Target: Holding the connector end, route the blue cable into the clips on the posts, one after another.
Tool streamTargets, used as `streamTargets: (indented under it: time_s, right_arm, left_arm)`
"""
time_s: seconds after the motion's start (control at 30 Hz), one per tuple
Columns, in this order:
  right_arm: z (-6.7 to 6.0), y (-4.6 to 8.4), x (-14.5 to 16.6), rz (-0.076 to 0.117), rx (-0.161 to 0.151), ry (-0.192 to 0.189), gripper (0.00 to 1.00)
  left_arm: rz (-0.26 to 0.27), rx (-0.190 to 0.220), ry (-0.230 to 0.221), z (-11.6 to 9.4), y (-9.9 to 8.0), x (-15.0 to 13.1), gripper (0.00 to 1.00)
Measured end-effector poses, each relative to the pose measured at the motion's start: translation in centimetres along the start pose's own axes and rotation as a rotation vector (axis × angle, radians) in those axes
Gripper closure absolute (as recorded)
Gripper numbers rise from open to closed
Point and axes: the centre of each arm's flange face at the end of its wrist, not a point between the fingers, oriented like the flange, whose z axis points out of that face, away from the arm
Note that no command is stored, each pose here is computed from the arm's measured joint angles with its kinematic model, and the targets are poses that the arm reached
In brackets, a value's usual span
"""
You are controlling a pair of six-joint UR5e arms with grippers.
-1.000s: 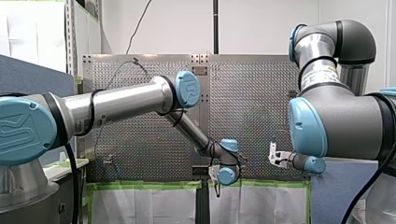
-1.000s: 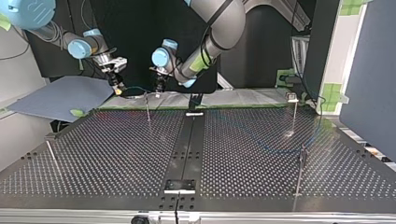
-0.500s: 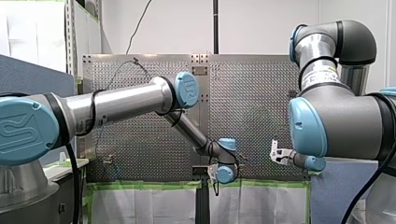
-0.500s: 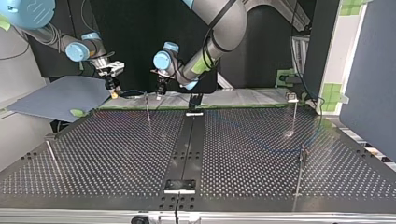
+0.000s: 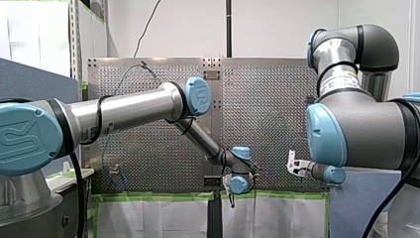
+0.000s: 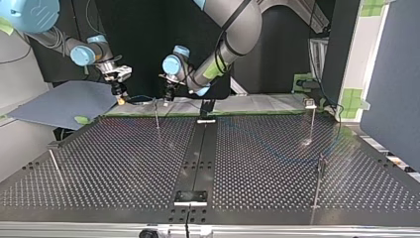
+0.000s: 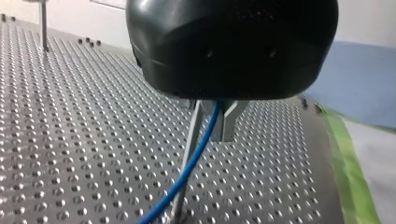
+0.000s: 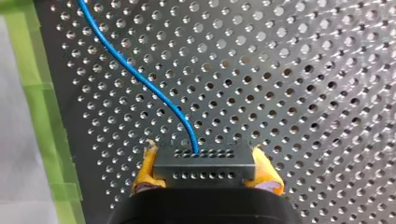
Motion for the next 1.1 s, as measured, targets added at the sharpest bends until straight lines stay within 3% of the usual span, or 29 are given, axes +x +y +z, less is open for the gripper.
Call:
streamTargets:
  time_s: [0.17, 0.5, 0.83, 1.1]
  right_arm:
    - [0.1, 0.2, -0.2, 0.000, -0.001, -0.003, 1.00]
    - [1.0, 0.9, 0.6, -0.007, -0.001, 0.012, 1.00]
    - [1.5, 1.5, 1.2, -0.017, -0.002, 0.025, 1.00]
    - [2.2, 2.0, 2.0, -0.026, 0.000, 0.043, 1.00]
  left_arm:
    - [-0.032, 0.043, 0.000, 0.3, -0.9, -0.3, 1.00]
    - [-0.036, 0.005, -0.004, 0.7, 0.7, 0.0, 1.00]
    - [-0.063, 0.041, -0.010, 1.9, 0.8, -0.9, 1.00]
    - [-0.066, 0.010, -0.016, 2.7, 2.6, -1.2, 1.00]
